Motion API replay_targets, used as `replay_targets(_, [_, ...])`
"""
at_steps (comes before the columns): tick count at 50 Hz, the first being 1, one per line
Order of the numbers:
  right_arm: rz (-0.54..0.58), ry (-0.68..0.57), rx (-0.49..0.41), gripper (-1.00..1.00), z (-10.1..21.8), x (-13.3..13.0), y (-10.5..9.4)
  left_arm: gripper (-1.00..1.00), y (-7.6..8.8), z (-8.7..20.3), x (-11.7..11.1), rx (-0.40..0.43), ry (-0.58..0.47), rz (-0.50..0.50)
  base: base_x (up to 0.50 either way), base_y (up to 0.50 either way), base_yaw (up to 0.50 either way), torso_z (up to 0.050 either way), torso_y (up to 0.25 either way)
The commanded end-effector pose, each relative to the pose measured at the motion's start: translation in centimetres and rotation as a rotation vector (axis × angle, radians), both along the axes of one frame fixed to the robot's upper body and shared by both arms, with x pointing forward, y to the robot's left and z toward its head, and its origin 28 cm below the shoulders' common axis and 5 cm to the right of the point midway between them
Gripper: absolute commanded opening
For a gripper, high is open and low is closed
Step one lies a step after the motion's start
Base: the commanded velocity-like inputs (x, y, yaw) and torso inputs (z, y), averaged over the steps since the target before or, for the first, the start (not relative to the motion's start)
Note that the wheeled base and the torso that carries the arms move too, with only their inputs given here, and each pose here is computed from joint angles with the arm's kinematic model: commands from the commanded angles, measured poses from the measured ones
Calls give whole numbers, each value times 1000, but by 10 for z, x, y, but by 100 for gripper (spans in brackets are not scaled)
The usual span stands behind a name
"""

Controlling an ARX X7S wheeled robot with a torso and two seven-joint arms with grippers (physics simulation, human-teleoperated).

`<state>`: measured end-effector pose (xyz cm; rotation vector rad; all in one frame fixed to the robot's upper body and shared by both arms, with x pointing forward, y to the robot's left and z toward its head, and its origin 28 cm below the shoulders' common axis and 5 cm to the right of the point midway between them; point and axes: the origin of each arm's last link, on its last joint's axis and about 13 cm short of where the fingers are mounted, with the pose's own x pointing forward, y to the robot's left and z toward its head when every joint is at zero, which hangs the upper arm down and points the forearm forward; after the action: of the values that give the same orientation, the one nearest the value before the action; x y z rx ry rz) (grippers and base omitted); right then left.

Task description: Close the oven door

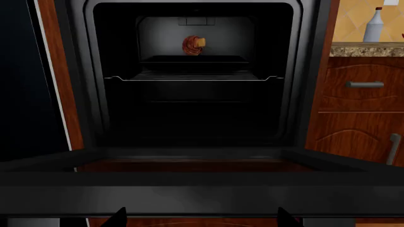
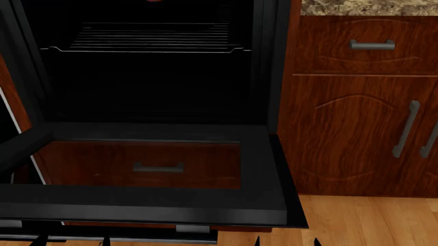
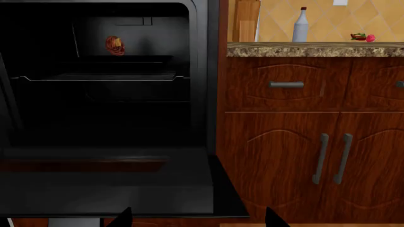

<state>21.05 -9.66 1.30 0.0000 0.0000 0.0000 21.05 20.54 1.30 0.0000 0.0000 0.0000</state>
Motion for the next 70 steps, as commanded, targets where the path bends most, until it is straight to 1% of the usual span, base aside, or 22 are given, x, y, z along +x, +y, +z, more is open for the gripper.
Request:
replay_targets(1, [0, 0, 0, 100, 0, 0, 0, 100, 0, 0, 0, 0, 0, 0, 0, 0, 0, 0, 0])
replay_targets(4, [8, -9, 17, 100, 1, 0, 0, 100, 0, 0, 1, -2, 9, -2, 0, 0, 0, 0, 0])
replay_targets(12, [19, -19, 16, 100, 1, -1, 0, 100, 0, 0, -1, 1, -1, -5, 0, 0, 0, 0, 0])
replay_targets(14, [22, -21, 13, 100, 1, -1, 0, 100, -1, -1, 1, 14, 21, 3, 0, 0, 0, -8, 0])
replay_targets(20, [25, -11, 16, 100, 1, -1, 1, 100, -1, 0, 0, 16, 9, 0, 0, 0, 0, -50, 0])
replay_targets(23, [25, -15, 17, 100, 0, 0, 0, 100, 0, -1, 2, 9, 31, 8, 0, 0, 0, -50, 0])
replay_targets(32, [20, -12, 25, 100, 0, 0, 0, 100, 0, -1, 2, 16, 33, 9, 0, 0, 0, -50, 0])
replay_targets(34, [20, -12, 26, 100, 0, 1, 0, 100, 0, 0, 2, 6, 26, 2, 0, 0, 0, -50, 0])
replay_targets(38, [19, -12, 27, 100, 1, 0, 0, 100, 0, -1, 2, 18, 35, 7, 0, 0, 0, -50, 0])
replay_targets(70, [29, -16, 10, 100, 0, 0, 1, 100, -1, -2, 2, 24, 34, 1, 0, 0, 0, -50, 0])
